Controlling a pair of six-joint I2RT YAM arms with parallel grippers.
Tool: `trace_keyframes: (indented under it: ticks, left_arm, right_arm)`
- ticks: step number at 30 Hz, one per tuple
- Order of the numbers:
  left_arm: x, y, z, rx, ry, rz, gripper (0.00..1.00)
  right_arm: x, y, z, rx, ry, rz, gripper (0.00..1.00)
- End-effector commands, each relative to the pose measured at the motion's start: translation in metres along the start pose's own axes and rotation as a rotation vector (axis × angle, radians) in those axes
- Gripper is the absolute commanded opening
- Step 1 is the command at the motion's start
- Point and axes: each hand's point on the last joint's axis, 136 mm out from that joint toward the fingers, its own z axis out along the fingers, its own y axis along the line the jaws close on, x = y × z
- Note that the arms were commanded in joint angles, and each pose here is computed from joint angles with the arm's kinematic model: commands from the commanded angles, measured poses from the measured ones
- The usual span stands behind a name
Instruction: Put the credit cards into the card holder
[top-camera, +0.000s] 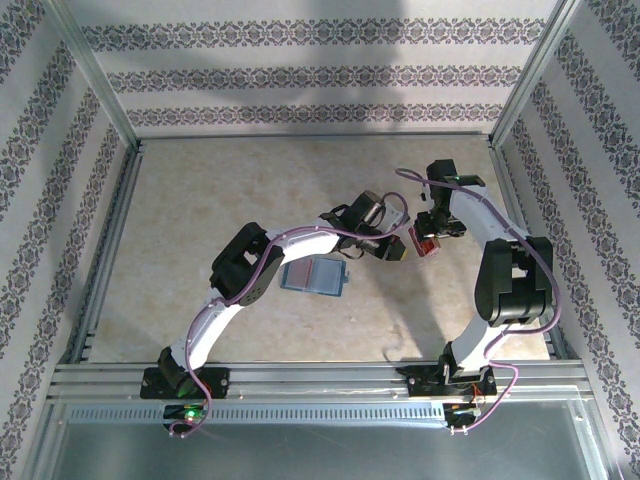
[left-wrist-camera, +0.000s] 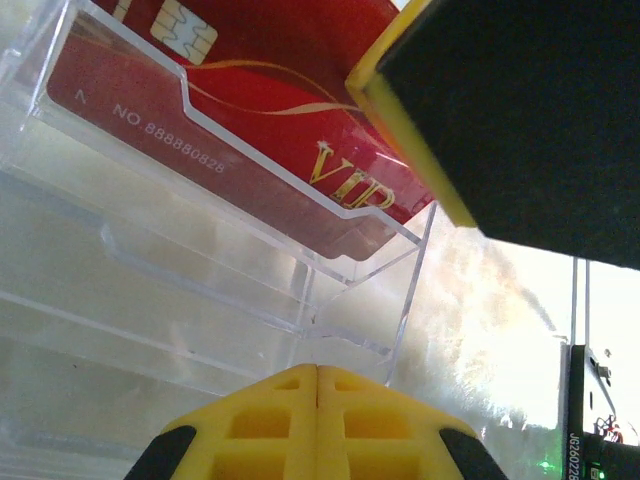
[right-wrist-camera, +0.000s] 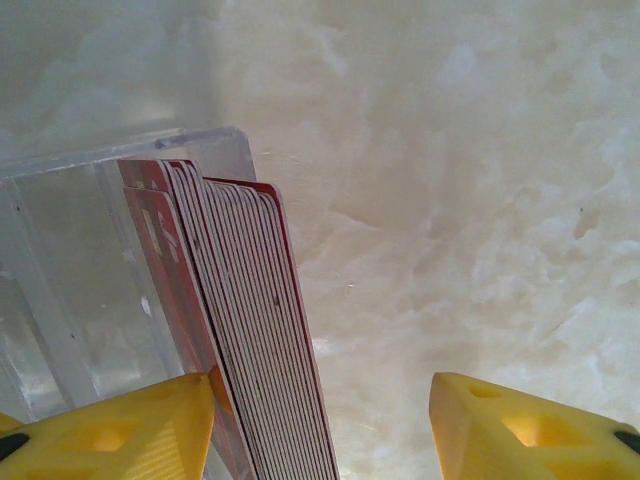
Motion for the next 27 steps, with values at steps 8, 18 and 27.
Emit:
trace_keyframes:
  ticks: [8,18,27]
  left_arm:
    - [0.0325,0.0254,0.0064,-0.09,0.077,-0.033,0.01]
    - [0.0322,0.0264,0.0075,-0.091,0.077,-0.032,0.01]
    - [0.0323,0.027,0.0081,-0.092,0.077,-0.031,0.01]
  right_arm:
    - [0.0035,-0.0109,-0.0118,0.042,-0.022,0.028,0.44]
    - [0.0049,-0.009,-0.0156,0.059,-0.028,0.006,0.32]
    - [0.0058,-0.007,-0.0181,0.068,-0.033,-0.01,0.24]
